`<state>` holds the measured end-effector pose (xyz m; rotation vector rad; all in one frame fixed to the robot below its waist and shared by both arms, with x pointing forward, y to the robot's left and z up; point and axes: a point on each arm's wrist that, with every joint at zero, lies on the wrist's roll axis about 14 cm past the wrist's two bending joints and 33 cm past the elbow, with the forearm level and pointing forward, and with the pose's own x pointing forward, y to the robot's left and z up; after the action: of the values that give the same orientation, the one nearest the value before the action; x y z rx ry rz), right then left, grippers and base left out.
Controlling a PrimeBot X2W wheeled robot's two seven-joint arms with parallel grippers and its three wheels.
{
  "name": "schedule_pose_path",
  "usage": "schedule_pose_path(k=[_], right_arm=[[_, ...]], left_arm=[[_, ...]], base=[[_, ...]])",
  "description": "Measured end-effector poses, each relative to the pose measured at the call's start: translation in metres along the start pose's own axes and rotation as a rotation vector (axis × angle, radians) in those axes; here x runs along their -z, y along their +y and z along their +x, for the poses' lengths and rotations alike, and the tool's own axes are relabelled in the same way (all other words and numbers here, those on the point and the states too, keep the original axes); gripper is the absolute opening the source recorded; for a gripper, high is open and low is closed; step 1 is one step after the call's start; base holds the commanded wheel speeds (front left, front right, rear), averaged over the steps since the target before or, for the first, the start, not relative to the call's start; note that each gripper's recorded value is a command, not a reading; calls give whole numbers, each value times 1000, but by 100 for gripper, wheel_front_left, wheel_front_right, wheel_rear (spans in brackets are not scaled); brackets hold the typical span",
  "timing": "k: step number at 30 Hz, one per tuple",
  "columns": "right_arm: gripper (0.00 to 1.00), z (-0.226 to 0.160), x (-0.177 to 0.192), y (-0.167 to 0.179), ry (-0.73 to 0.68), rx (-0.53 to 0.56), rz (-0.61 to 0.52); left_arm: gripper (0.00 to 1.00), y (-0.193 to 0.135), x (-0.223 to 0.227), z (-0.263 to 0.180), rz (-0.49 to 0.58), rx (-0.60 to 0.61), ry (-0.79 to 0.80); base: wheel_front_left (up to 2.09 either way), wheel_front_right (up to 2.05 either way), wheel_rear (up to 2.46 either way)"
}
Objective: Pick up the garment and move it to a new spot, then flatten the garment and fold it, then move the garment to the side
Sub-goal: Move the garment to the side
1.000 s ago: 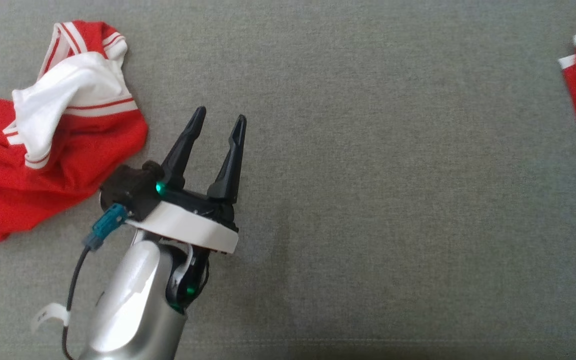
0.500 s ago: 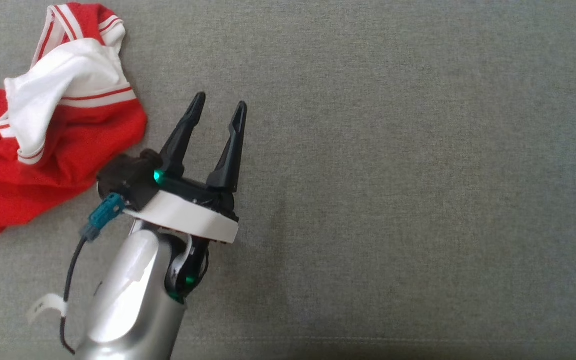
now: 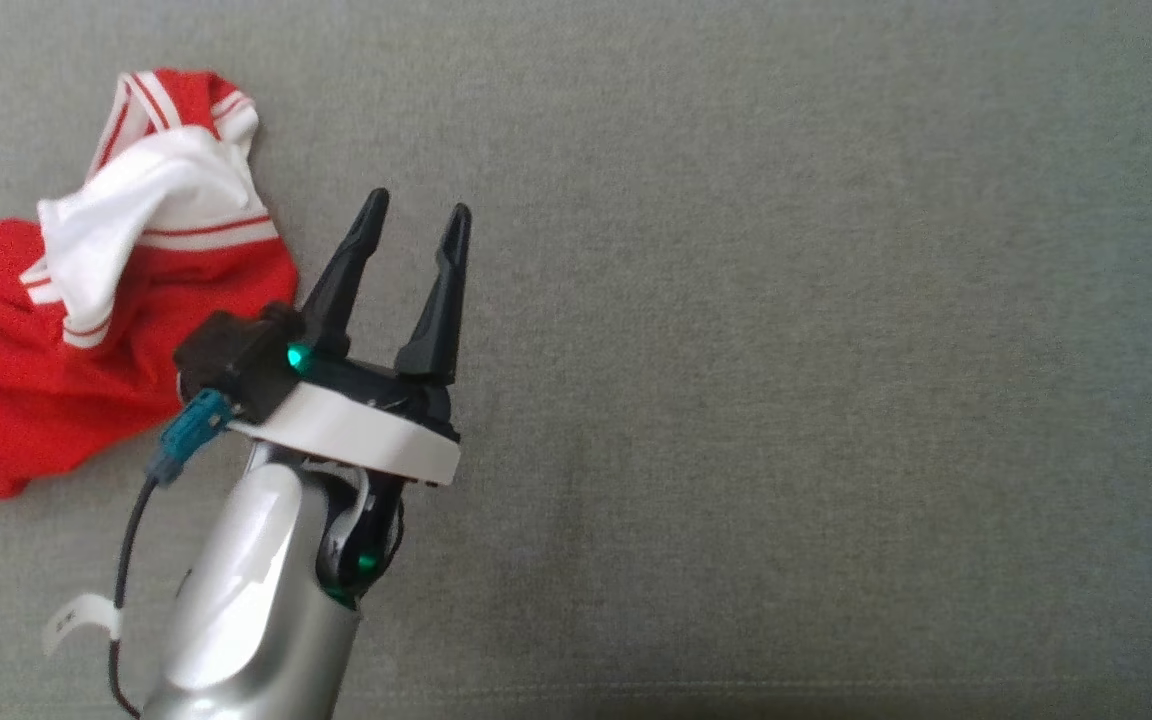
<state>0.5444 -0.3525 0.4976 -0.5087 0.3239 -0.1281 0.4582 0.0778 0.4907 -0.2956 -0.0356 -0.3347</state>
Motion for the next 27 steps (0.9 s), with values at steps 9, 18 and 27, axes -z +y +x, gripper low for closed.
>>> schedule_pose_path(k=[9,18,27], right_arm=[[100,-45,-68,51,-264,-88,189],[100,-110,-91,102,-432,-186,383],[100,-160,-64,146,-425,-239,506]], left_arm=[[100,-2,-31,-20,12,-27,-70],[100,-2,-53,-48,21,-61,-125],[100,-6,-49,-78,17,-80,-113]], base=[[0,0,0],[0,0,0],[0,0,0]])
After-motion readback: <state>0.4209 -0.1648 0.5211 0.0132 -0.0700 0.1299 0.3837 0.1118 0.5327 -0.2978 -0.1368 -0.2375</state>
